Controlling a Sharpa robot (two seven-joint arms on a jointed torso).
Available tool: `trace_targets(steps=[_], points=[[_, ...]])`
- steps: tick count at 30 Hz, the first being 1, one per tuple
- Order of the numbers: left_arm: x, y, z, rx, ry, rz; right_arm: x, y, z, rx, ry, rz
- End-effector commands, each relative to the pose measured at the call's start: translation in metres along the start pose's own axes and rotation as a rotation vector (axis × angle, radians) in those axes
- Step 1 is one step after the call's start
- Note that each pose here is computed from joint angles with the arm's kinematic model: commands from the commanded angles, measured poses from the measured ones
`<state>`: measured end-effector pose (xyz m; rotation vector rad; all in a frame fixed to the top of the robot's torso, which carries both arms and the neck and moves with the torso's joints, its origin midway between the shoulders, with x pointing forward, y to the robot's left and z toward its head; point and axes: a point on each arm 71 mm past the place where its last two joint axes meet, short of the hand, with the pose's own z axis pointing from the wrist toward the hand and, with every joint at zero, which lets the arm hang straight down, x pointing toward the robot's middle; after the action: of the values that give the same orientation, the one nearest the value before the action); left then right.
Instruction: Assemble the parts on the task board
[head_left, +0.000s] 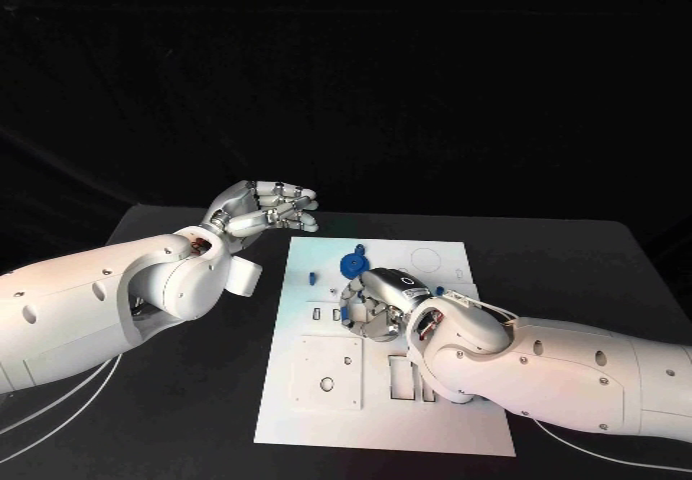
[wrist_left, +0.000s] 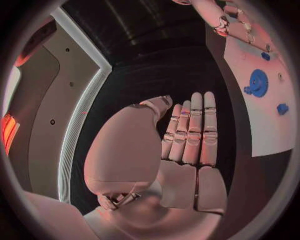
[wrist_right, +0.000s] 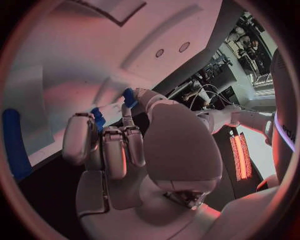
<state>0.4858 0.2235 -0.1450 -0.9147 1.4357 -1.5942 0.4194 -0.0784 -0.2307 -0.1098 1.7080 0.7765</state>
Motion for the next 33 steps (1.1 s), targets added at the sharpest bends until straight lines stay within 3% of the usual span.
trace_targets(steps=[1,13,19,22,25,28,33], points=[[0.0021,-0.0005,0.0005,0.005,0.021,-0.005,0.001,0.002,0.0,-0.007,0.005,-0.014],[0.0015,0.0,0.0002,0.002,0.023,-0.004,0.0,0.005,-0.002,-0.017,-0.015,0.003],[0.0014,0.0023,-0.0001,-0.023,0.037,0.026,-0.012,0.001,-0.012,-0.041,-0.114,0.065],[0.0023,0.0055,-0.0003,-0.061,0.068,0.071,-0.024,-0.004,-0.019,-0.061,-0.151,0.124],[0.004,0.0088,-0.0007,-0.098,0.103,0.141,-0.039,-0.013,-0.024,-0.06,-0.147,0.2],[0.0064,0.0138,-0.001,-0.158,0.145,0.222,-0.054,-0.025,-0.03,-0.013,-0.109,0.292],[0.0151,0.0279,-0.0003,-0.33,0.249,0.396,-0.082,-0.046,-0.039,0.06,-0.098,0.38]])
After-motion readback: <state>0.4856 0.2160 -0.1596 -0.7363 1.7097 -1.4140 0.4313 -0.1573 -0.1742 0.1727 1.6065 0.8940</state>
